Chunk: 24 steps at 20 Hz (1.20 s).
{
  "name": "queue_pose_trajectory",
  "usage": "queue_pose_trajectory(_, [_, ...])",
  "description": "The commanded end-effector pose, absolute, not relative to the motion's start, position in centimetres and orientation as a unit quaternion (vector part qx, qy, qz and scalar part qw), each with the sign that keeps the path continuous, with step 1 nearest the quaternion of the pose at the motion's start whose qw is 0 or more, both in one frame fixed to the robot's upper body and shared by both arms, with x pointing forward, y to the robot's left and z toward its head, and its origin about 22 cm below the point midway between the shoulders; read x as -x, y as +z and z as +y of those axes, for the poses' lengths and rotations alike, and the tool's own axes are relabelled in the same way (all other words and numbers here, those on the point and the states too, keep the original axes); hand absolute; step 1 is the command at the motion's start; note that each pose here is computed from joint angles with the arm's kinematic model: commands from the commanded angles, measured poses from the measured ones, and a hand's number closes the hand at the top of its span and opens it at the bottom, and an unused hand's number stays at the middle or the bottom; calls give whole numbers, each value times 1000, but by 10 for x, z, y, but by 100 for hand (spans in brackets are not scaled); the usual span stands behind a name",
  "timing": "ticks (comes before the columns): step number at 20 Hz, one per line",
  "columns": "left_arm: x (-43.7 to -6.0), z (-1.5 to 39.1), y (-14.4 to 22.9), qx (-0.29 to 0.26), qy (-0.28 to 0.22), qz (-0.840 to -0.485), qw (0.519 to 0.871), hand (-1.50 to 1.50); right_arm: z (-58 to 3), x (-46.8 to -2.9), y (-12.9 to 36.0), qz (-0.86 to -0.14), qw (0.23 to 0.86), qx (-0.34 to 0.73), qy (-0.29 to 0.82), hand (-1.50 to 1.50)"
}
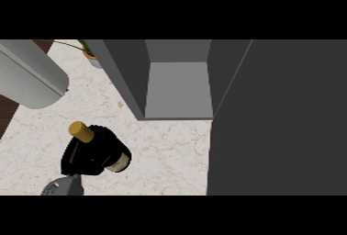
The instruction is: Pick up the wine, place it into the cabinet and close the cabinet
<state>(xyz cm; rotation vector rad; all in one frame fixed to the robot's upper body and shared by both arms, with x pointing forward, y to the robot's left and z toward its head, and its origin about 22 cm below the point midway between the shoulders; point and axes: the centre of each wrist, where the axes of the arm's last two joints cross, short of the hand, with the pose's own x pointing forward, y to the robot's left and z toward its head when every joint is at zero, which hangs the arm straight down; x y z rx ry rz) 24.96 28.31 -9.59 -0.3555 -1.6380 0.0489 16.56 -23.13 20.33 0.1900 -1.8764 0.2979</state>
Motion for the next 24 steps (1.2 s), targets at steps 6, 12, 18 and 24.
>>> queue_pose_trajectory(6, [-219, 295, -108, 54, 1, -758, 650, 150, -234, -143, 212, -816, 554, -106, 124, -150])
queue_pose_trajectory(12, [-198, 312, -87, 15, 47, -780, 623, 150, -230, -134, 222, -814, 557, -115, 122, -150])
queue_pose_trajectory(18, [-200, 302, -69, -32, 40, -827, 560, 150, -221, -129, 214, -820, 550, -108, 118, -150])
queue_pose_trajectory(24, [-198, 288, -17, 44, 48, -824, 563, 150, -230, -138, 208, -812, 560, -115, 119, -150])
